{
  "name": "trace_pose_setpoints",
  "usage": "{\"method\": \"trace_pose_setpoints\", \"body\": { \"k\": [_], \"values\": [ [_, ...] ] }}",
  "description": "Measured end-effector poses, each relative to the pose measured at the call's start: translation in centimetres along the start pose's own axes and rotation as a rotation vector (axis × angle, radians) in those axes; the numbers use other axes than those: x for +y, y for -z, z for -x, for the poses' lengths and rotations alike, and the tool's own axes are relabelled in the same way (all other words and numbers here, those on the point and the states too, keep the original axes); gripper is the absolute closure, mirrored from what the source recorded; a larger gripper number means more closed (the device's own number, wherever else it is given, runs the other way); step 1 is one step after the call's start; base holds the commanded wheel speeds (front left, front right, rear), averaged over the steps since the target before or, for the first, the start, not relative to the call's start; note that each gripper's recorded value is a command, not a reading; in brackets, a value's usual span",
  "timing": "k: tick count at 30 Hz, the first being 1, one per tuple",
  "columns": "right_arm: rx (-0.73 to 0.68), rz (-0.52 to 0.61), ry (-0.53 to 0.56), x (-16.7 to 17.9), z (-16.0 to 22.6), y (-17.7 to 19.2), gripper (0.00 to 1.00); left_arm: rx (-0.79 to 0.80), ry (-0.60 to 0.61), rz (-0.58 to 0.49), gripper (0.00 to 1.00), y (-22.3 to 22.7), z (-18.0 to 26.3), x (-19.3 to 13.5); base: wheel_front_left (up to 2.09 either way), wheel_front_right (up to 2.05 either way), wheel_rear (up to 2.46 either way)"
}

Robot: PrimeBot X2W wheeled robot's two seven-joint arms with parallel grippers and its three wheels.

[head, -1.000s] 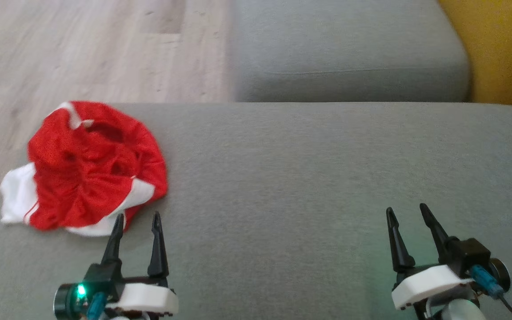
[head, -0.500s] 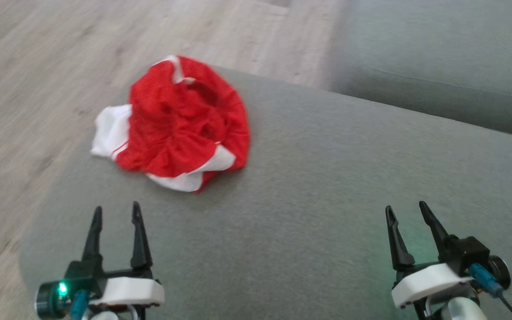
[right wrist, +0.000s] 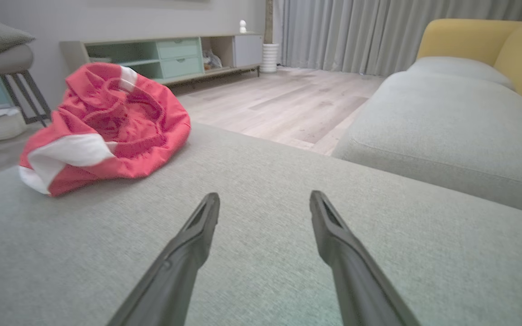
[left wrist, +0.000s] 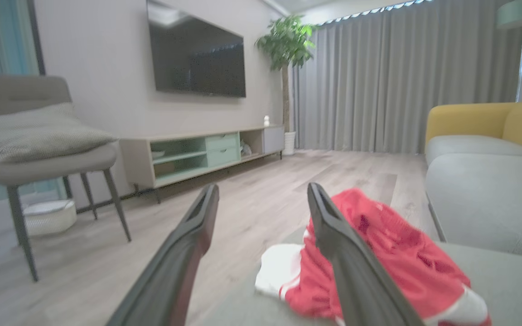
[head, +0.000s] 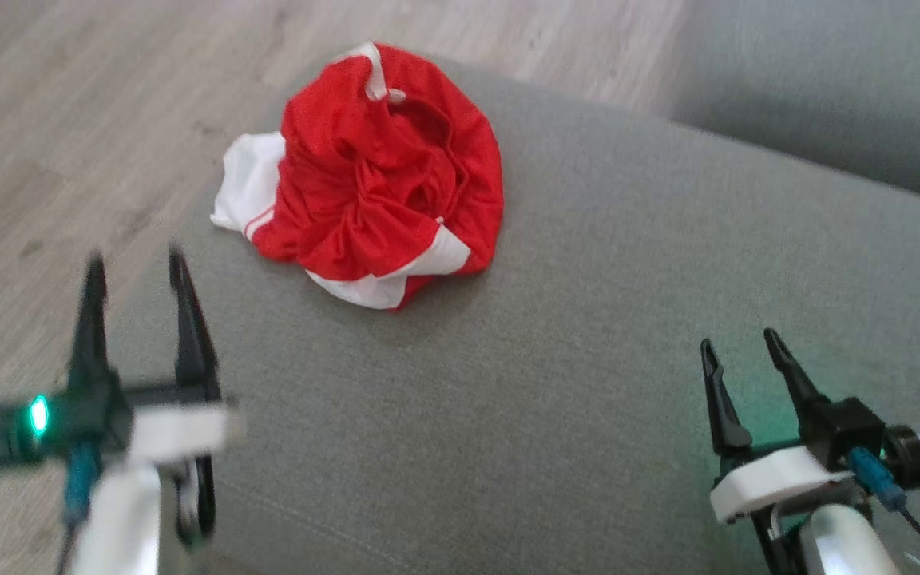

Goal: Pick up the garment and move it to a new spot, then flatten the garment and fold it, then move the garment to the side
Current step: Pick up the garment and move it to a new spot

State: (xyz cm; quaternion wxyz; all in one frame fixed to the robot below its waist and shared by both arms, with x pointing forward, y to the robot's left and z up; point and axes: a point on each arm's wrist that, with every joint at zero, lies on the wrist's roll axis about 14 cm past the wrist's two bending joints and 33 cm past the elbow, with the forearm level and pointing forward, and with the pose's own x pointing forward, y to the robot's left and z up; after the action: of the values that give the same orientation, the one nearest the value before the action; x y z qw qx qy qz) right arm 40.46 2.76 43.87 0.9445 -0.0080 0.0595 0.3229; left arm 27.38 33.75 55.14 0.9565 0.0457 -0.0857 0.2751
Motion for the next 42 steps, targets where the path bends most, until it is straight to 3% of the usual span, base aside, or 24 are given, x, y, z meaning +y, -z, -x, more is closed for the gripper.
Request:
{"method": "trace_pose_setpoints", "body": {
  "k": [5,9,15,20,24,28,29,31,42],
  "values": [
    [0.005,0.014,0.033,-1.9,-1.7,0.8,0.0,-0.125,0.109,-0.057,0.0,-4.0,-7.2,-3.1,0.0,0.0,0.0],
    [0.011,0.052,0.049,-3.5,-2.5,1.4,0.0,-0.06,0.177,-0.09,0.0,-2.3,-12.4,-5.7,0.0,0.0,0.0],
    [0.014,0.099,0.117,-7.7,-2.6,1.9,0.0,0.011,0.326,-0.095,0.0,-1.6,-19.3,-12.1,0.0,0.0,0.0],
    [0.068,0.093,0.163,-9.9,-1.6,4.3,0.0,0.308,0.37,-0.092,0.0,5.8,-20.6,-15.4,0.0,0.0,0.0],
    [0.09,0.083,0.197,-11.1,-0.7,5.5,0.0,0.552,0.357,-0.165,0.0,12.8,-18.8,-14.9,0.0,0.0,0.0],
    [0.087,0.082,0.225,-12.2,-0.5,5.7,0.0,0.621,0.32,-0.229,0.0,15.9,-18.4,-13.9,0.0,0.0,0.0],
    [0.087,0.082,0.225,-12.2,-0.5,5.7,0.0,0.621,0.32,-0.229,0.36,15.9,-18.4,-13.9,0.0,0.0,0.0],
    [0.089,0.08,0.232,-12.5,-0.4,6.0,0.0,0.581,0.323,-0.22,1.0,15.8,-19.0,-14.4,0.0,0.0,0.0],
    [0.069,0.064,0.238,-11.9,-0.1,4.5,0.0,0.264,0.445,-0.098,1.0,6.0,-22.5,-19.2,0.0,0.0,0.0]
  ]
}}
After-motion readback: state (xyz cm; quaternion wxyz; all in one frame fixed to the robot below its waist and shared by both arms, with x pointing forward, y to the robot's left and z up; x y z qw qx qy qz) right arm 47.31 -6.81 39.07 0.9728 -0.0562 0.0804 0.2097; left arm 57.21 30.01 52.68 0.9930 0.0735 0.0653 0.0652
